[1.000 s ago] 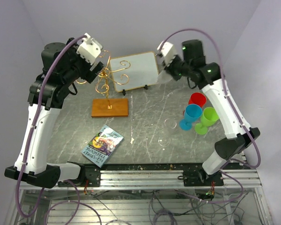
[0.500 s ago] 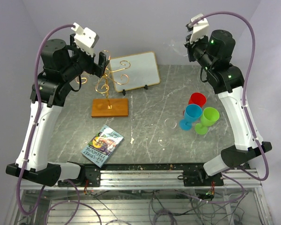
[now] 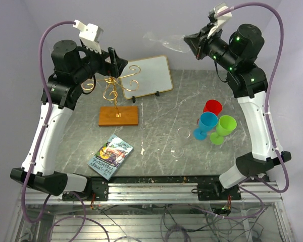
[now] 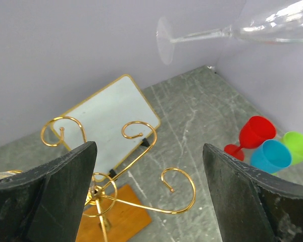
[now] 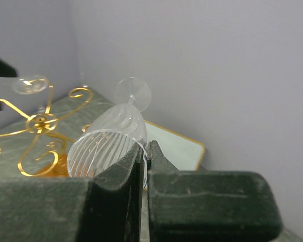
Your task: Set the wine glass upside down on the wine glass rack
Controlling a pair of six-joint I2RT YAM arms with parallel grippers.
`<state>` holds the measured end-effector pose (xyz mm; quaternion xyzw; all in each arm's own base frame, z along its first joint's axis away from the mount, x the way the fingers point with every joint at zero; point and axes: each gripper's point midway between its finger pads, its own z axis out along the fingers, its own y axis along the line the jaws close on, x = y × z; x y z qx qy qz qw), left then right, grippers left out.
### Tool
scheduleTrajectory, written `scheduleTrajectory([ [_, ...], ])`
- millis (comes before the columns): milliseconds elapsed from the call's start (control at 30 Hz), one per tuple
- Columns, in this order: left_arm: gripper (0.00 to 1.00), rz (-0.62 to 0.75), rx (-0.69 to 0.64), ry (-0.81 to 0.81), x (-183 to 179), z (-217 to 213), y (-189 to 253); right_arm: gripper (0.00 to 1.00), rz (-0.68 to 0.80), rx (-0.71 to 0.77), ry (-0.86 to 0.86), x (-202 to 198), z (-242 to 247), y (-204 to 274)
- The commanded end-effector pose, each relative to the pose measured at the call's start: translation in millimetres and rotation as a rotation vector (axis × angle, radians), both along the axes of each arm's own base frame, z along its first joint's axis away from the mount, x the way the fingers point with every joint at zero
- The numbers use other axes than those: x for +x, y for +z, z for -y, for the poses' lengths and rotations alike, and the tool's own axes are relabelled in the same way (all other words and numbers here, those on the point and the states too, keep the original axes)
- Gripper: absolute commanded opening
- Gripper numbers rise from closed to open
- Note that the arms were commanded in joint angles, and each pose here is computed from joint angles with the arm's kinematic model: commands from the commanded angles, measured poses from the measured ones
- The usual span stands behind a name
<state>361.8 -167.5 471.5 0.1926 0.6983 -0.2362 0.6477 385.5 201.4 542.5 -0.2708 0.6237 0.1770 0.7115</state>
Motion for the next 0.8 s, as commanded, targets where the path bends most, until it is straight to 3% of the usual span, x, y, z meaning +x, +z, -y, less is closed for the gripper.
scheduleTrajectory([
  [0, 0.94, -0.040, -0.150, -0.018, 8, 7, 7, 0.00, -0.038, 0.066, 0.232, -18, -37, 3],
  [233, 0.83, -0.103, -0.231, -0.039, 14, 10, -2, 0.00, -0.087, 0.101, 0.387, -32, -58, -3],
  [433, 0.76, -0.179, -0.306, -0.033, 20, 0, -12, 0.00, -0.107, 0.109, 0.448, -39, -65, -5],
  [633, 0.66, -0.203, -0.333, -0.131, 15, 14, -15, 0.00, -0.124, 0.109, 0.491, -42, -70, -11],
  [767, 0.56, -0.226, -0.343, -0.153, 16, 18, -21, 0.00, -0.122, 0.104, 0.504, -44, -71, -12],
])
